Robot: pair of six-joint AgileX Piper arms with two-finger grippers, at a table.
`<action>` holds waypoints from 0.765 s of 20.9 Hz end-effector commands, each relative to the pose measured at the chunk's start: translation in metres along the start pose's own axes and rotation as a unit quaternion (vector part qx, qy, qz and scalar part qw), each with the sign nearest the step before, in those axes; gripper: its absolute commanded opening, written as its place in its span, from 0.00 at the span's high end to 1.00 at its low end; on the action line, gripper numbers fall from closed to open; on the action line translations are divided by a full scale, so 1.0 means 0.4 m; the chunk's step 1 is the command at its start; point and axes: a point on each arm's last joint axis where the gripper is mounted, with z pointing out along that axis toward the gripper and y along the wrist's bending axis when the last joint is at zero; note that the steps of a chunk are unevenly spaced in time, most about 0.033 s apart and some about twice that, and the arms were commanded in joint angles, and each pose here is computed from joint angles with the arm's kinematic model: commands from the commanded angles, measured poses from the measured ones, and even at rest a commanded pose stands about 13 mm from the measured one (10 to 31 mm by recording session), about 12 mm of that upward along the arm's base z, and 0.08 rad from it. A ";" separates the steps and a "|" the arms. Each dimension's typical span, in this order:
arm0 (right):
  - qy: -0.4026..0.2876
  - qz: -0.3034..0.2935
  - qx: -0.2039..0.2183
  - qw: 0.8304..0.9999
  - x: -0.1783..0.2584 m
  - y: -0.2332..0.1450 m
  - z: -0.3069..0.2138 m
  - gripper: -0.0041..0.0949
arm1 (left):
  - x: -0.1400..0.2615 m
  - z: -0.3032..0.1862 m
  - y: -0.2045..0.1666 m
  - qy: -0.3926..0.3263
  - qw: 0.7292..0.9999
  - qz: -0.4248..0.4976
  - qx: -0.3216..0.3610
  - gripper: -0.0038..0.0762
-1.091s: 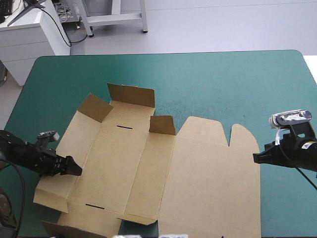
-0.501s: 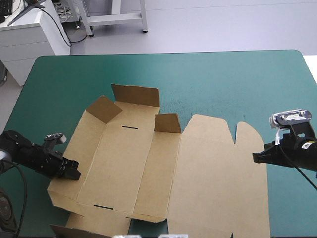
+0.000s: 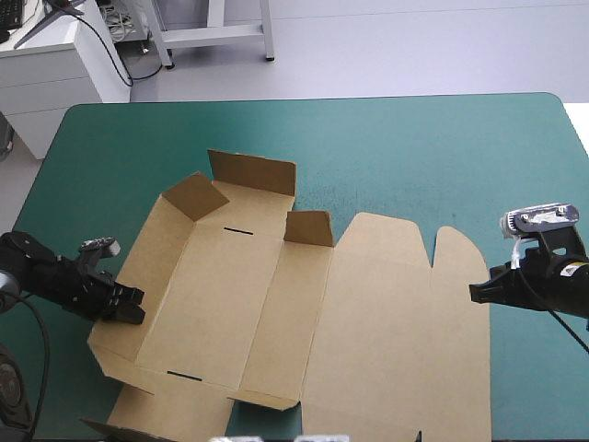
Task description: Fold the box
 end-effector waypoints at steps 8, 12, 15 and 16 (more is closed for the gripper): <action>-0.039 0.001 -0.003 0.999 -0.022 0.008 -0.020 0.98 | -0.203 -0.135 -0.260 -0.056 0.952 0.246 -0.174 0.96; -0.040 0.001 -0.004 0.999 -0.022 0.008 -0.020 0.98 | -0.260 -0.159 -0.423 -0.134 0.881 0.378 -0.250 0.96; -0.040 0.001 -0.004 0.999 -0.022 0.008 -0.020 0.98 | -0.270 -0.160 -0.501 -0.169 0.835 0.444 -0.278 0.96; -0.040 0.001 -0.004 0.999 -0.022 0.008 -0.020 0.98 | -0.272 -0.157 -0.522 -0.180 0.820 0.462 -0.286 0.96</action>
